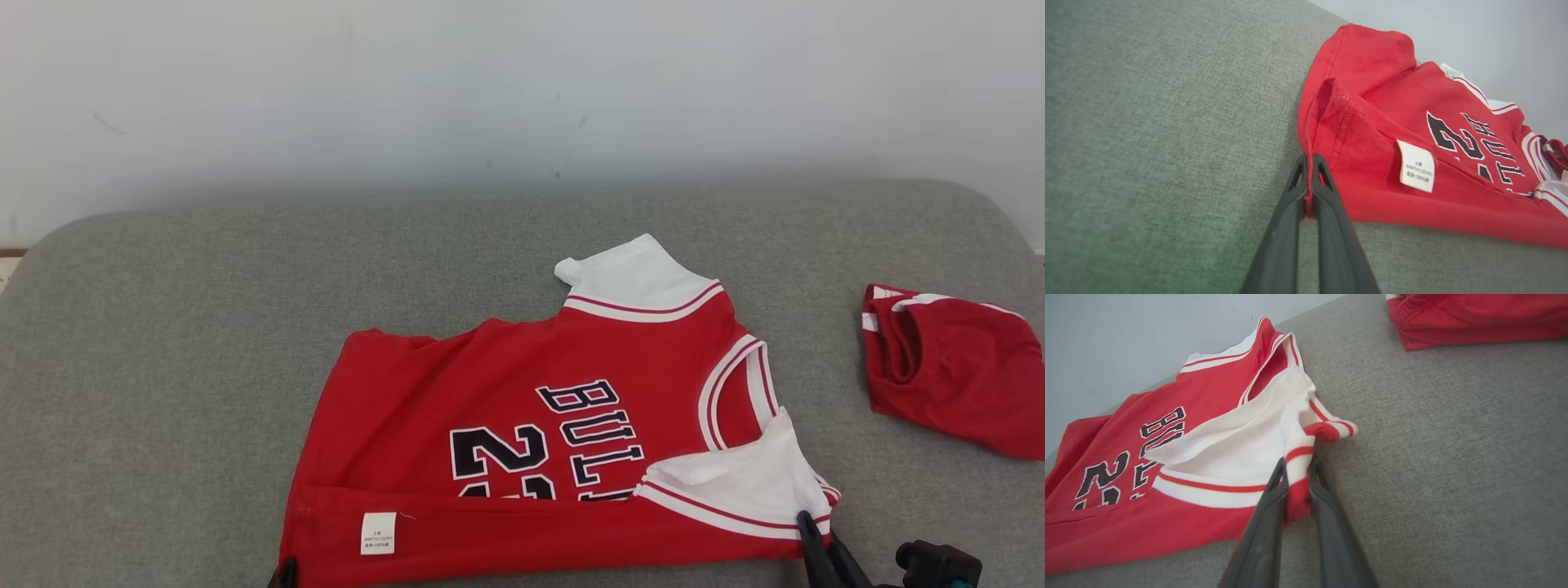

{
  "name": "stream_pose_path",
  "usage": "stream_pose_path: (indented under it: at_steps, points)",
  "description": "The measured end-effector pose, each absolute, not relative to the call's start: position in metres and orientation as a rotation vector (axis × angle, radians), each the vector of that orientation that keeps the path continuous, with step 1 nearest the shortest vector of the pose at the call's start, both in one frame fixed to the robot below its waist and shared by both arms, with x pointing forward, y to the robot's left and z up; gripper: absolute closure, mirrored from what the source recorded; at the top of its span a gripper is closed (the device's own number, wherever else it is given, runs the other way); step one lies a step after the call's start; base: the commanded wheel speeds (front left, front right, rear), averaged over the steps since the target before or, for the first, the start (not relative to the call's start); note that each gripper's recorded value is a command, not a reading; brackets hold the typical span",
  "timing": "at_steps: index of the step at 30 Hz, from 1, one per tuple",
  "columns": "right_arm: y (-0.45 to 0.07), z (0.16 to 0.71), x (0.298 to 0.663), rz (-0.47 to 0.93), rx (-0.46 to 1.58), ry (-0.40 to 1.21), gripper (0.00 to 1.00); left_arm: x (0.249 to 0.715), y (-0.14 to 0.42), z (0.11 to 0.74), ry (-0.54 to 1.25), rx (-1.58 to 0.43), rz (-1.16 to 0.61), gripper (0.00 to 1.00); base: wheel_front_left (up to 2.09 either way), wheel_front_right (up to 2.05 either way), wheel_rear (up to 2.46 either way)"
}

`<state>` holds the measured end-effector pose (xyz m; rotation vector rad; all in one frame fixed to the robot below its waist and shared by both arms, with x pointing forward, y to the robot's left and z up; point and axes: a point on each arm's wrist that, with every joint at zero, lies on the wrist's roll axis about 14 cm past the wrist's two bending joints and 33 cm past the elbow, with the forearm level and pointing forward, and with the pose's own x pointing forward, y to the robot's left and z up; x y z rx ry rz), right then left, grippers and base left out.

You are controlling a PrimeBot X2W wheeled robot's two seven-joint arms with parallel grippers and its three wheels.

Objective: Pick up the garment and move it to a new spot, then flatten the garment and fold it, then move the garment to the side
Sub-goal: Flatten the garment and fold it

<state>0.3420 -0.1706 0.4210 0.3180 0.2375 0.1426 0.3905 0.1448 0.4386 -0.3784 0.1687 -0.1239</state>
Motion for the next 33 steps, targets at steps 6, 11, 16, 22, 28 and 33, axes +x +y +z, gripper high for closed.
stream_pose_path:
  at_steps: [6, 11, 16, 22, 28, 33]
  points:
    - [-0.168, 0.417, 0.345, 0.154, 0.301, 0.251, 0.00, 0.392, 0.139, 0.433, 0.186, -0.378, -0.136, 0.00, 0.00, 0.00, 0.00]
    - [-0.176, 0.423, 0.355, 0.140, 0.253, 0.225, 0.00, 0.397, 0.150, 0.438, 0.165, -0.336, -0.114, 0.00, 0.00, 0.00, 0.00]
    - [-0.199, 0.447, 0.369, 0.087, 0.176, 0.135, 0.00, 0.403, 0.165, 0.456, 0.096, -0.245, -0.077, 0.00, 0.00, 0.00, 0.00]
    - [-0.199, 0.484, 0.390, 0.083, 0.083, 0.008, 0.00, 0.417, 0.168, 0.473, 0.040, -0.176, -0.082, 0.00, 0.00, 0.00, 0.00]
    - [-0.190, 0.512, 0.424, 0.121, 0.028, -0.071, 0.00, 0.453, 0.159, 0.496, -0.017, -0.114, -0.135, 0.00, 0.00, 0.00, 0.00]
    - [-0.185, 0.520, 0.452, 0.142, 0.010, -0.091, 0.00, 0.483, 0.150, 0.497, -0.006, -0.063, -0.188, 0.00, 0.00, 0.00, 0.00]
